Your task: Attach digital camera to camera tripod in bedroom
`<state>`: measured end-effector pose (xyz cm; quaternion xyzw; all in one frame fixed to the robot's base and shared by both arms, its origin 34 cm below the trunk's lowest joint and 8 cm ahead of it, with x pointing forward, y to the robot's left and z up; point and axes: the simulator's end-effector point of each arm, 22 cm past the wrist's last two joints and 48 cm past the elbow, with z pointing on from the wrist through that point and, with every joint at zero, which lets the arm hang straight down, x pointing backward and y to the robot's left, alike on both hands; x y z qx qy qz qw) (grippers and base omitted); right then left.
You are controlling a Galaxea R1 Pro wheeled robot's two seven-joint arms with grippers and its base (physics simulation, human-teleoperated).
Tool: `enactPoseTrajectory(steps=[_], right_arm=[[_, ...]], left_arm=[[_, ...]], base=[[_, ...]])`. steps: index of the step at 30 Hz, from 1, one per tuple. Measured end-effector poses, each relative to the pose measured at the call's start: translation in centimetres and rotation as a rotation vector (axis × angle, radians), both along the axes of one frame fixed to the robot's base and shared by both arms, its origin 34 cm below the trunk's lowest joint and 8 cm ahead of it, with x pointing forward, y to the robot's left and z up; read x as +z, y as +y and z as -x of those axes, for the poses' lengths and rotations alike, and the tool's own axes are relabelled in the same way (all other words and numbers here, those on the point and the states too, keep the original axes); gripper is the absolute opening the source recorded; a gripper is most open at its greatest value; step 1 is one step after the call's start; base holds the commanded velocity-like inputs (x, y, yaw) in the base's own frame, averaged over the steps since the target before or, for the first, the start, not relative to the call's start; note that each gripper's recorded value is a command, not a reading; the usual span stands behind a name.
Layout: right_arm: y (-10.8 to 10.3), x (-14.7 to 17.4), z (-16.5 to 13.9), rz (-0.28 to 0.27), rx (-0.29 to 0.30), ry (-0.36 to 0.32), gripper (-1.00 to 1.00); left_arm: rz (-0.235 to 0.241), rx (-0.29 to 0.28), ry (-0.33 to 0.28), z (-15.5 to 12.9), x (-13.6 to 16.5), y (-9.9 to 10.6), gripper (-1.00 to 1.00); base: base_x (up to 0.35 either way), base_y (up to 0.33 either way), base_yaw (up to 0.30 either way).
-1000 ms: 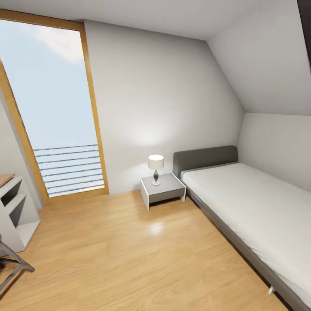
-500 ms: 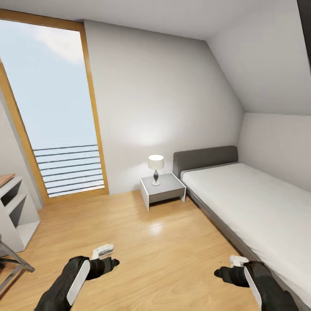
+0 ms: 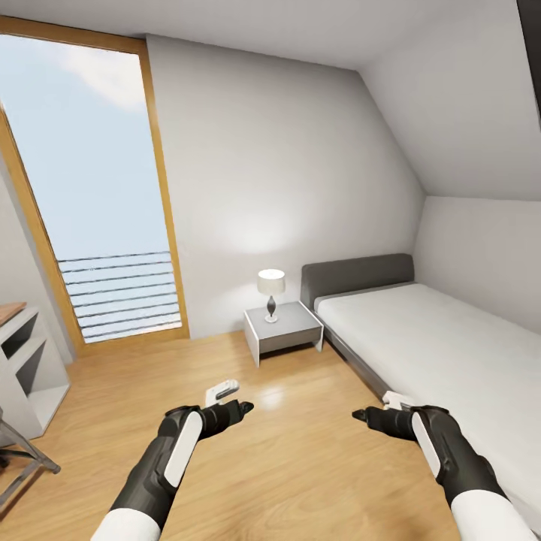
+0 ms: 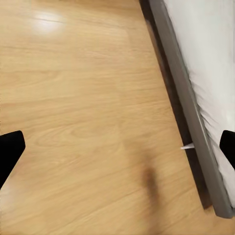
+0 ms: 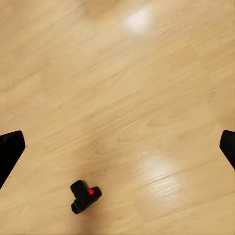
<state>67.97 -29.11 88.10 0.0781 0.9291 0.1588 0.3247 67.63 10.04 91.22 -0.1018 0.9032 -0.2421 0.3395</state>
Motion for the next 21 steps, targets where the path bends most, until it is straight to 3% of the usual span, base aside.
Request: enactPoseTrajectory(steps=[11, 21], right_arm=[[1.4, -0.1, -0.3, -0.030, 0.021, -0.009, 1.00], [2.8, -0.7, -0.5, -0.082, 0.060, -0.027, 1.00]], left_arm=[[-0.052, -0.011, 0.000, 0.0, -0.5, -0.8, 1.00], [-0.022, -0.009, 0.011, -0.1, -1.7, -1.1, 1.00]], base=[[0.000, 0.000, 0.000], [0.000, 0.000, 0.000]])
